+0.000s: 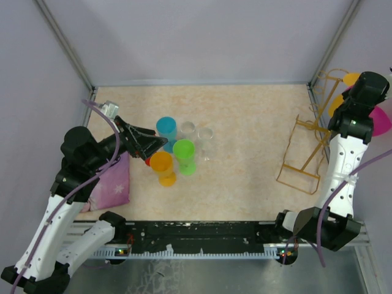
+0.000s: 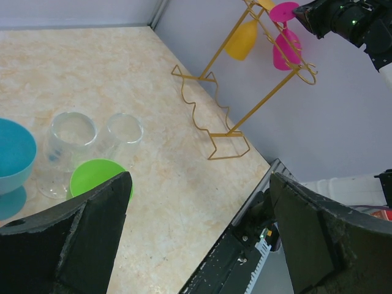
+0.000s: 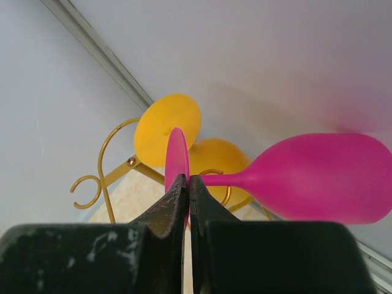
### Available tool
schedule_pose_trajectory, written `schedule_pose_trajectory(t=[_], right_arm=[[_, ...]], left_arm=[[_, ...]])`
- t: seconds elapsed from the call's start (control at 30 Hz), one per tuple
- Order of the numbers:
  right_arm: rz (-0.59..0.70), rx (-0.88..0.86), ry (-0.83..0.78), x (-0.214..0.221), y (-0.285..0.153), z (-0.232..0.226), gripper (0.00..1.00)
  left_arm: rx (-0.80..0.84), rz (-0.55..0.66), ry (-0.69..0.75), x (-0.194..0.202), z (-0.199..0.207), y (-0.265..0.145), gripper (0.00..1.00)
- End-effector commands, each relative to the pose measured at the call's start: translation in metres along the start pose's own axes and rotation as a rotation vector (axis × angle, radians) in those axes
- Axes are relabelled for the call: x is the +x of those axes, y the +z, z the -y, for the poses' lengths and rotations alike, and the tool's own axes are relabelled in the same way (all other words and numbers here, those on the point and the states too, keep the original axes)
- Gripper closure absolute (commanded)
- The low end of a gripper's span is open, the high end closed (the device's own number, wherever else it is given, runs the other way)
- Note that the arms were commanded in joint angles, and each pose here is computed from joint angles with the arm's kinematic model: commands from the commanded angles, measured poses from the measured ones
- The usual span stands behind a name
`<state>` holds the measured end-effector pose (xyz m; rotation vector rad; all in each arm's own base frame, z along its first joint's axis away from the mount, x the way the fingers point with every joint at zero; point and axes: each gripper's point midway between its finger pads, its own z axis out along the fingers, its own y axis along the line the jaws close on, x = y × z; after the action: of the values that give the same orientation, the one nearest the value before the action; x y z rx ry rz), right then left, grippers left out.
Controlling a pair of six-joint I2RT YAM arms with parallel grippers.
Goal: Take the wine glass off the wine glass rack
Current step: Pick up the wine glass from the wine rack.
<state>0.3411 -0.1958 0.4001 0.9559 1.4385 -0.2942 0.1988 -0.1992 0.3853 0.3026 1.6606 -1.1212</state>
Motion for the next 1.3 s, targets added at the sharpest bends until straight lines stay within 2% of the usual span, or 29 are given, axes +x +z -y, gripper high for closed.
schedule_pose_trajectory(t=[0.0, 0.57, 0.8, 0.97, 1.17, 1.27], right_arm=[[0.141, -0.039, 0.033, -0.051, -0.015, -0.013, 1.0], [0.157, -0.081, 0.045, -0.067, -0.04, -0.019, 1.0], [0.119, -0.209, 0.052, -0.072, -0.072, -0.034, 1.0], [0.096, -0.361, 0.032, -0.081, -0.103, -0.055, 1.0], [0.13, -0.455, 0.012, -0.101, -0.134, -0.065, 1.0], [0.117, -0.59, -0.002, -0.107, -0.158, -0.084, 1.0]], left_arm=[[0.025, 0.021, 0.008, -0.005, 0.004, 0.0, 0.01], [0.025, 0.018, 0.012, -0.003, 0.003, 0.001, 0.01], [0.016, 0.028, 0.021, -0.004, 0.002, 0.0, 0.01], [0.008, 0.043, 0.029, -0.005, 0.001, -0.003, 0.01], [-0.004, 0.059, 0.037, -0.006, 0.0, -0.006, 0.01], [-0.007, 0.065, 0.041, -0.006, 0.0, -0.008, 0.01]])
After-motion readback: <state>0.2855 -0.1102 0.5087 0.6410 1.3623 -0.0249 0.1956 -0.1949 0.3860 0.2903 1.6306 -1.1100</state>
